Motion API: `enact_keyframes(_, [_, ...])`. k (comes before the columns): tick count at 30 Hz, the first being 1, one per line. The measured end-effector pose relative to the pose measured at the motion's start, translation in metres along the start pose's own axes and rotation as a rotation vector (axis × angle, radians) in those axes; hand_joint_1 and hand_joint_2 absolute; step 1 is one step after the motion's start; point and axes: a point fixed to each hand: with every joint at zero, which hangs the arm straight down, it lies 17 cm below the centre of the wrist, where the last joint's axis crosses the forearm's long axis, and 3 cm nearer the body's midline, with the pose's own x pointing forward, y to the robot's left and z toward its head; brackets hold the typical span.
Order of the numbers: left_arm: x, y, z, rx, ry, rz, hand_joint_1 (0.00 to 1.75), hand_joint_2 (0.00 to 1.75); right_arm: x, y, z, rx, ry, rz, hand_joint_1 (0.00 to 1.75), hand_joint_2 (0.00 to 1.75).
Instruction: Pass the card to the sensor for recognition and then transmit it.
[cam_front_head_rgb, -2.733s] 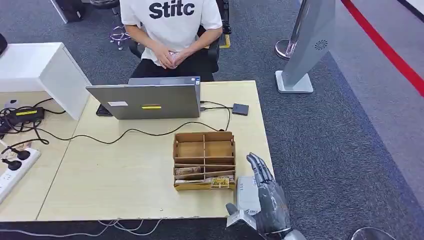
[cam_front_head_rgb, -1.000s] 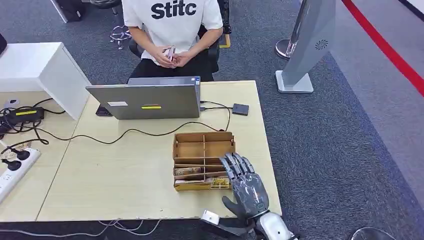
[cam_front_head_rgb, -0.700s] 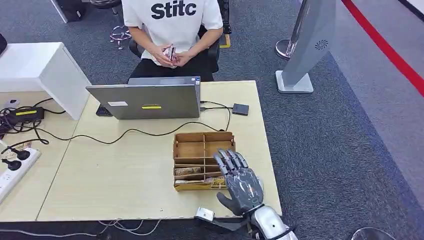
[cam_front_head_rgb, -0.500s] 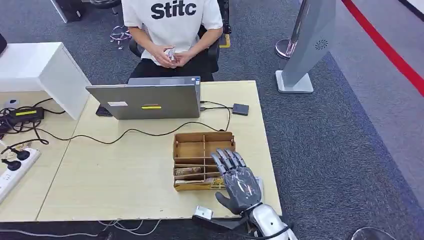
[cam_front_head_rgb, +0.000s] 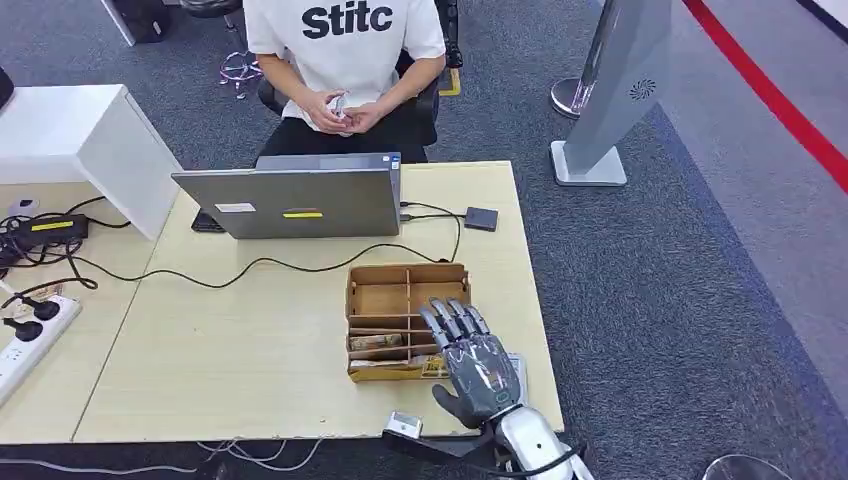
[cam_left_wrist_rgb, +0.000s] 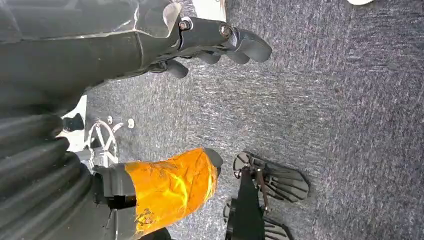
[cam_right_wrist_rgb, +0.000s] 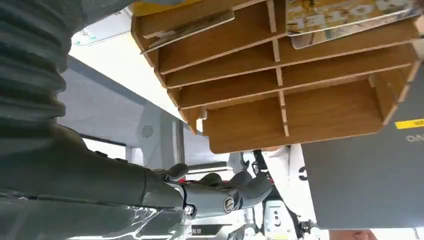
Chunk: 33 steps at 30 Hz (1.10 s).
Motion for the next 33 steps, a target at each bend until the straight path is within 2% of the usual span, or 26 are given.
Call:
enact_keyframes(9, [0.003,0.001,0.0,0.005,-0.007,-0.007,0.0,1.75,-0.004,0.012,0.003,0.036,0.013,0.02,0.0,1.75])
enact_keyframes(10, [0.003,0.001,0.0,0.005,-0.007,-0.006,0.0,1.75,-0.004,0.013,0.003,0.039,0.013,0.027,0.14,1.75])
enact_keyframes(11, [0.003,0.001,0.0,0.005,-0.007,-0.006,0.0,1.75,-0.005,0.014,0.004,0.042,0.015,0.038,1.31,1.75])
enact_keyframes(12, [0.003,0.001,0.0,0.005,-0.007,-0.005,0.0,1.75,-0.005,0.015,0.004,0.044,0.014,0.046,1.55,1.75])
enact_keyframes(29, [0.004,0.003,0.0,0.009,-0.01,-0.003,0.0,1.75,-0.007,0.017,0.004,0.052,0.018,0.055,1.52,1.75])
enact_keyframes(30, [0.004,0.003,0.0,0.009,-0.01,-0.003,0.0,1.75,-0.007,0.017,0.004,0.052,0.018,0.056,1.64,1.75])
enact_keyframes(32, [0.004,0.003,0.0,0.009,-0.01,-0.003,0.0,1.75,-0.007,0.016,0.004,0.051,0.018,0.057,1.75,1.75])
enact_keyframes(33, [0.004,0.003,0.0,0.009,-0.01,-0.003,0.0,1.75,-0.007,0.016,0.003,0.05,0.018,0.057,1.75,1.75])
